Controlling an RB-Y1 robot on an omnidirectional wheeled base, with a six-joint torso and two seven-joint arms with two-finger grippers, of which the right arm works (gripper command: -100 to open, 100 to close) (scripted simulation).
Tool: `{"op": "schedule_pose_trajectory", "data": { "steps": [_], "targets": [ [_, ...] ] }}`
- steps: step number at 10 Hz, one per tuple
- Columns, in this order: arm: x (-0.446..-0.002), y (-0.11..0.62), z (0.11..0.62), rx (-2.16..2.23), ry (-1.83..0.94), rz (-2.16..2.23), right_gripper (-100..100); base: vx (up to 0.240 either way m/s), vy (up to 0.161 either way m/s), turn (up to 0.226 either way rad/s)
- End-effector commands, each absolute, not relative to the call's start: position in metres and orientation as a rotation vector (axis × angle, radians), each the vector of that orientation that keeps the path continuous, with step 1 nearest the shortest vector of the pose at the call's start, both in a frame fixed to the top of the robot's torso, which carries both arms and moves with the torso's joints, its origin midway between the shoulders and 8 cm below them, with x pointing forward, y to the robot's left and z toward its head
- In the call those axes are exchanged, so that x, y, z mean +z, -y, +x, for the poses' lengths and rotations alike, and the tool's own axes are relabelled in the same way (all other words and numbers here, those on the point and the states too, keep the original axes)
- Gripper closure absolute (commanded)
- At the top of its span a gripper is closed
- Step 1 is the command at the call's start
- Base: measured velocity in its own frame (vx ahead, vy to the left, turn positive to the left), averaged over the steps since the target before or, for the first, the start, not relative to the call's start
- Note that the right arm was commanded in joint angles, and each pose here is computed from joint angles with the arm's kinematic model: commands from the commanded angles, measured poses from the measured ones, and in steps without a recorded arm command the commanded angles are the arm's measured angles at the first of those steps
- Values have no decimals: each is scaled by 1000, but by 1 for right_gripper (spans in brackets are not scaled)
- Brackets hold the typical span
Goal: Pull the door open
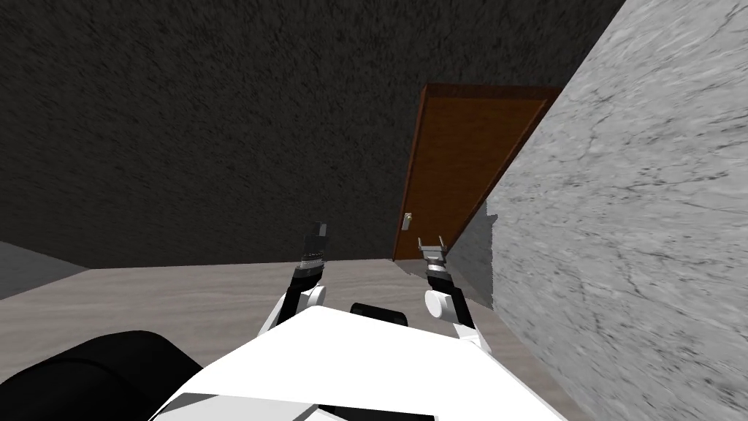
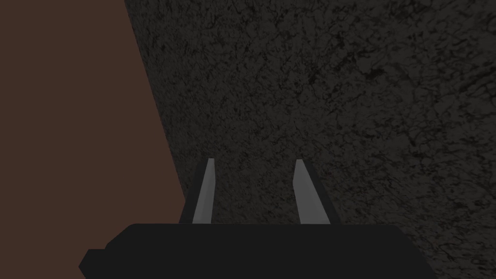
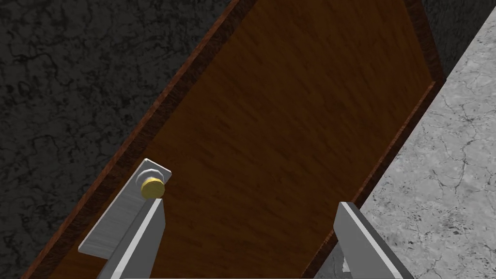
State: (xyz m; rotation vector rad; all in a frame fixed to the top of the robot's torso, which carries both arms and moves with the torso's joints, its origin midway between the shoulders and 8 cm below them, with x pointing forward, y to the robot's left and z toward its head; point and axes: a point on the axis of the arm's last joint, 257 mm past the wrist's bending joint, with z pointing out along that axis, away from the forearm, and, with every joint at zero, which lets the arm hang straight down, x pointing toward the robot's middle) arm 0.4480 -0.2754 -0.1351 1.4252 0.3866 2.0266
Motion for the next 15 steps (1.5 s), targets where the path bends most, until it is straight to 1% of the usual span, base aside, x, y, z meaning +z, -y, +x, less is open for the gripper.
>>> {"op": "schedule_pose_trajectory", "data": {
  "steps": [1, 15],
  "targets": [
    [-146, 277, 455, 2049, -360, 1478, -100, 82, -100, 128],
    [-236, 299, 491, 2139, -84, 1880, -100, 61, -97, 141]
  ]
}}
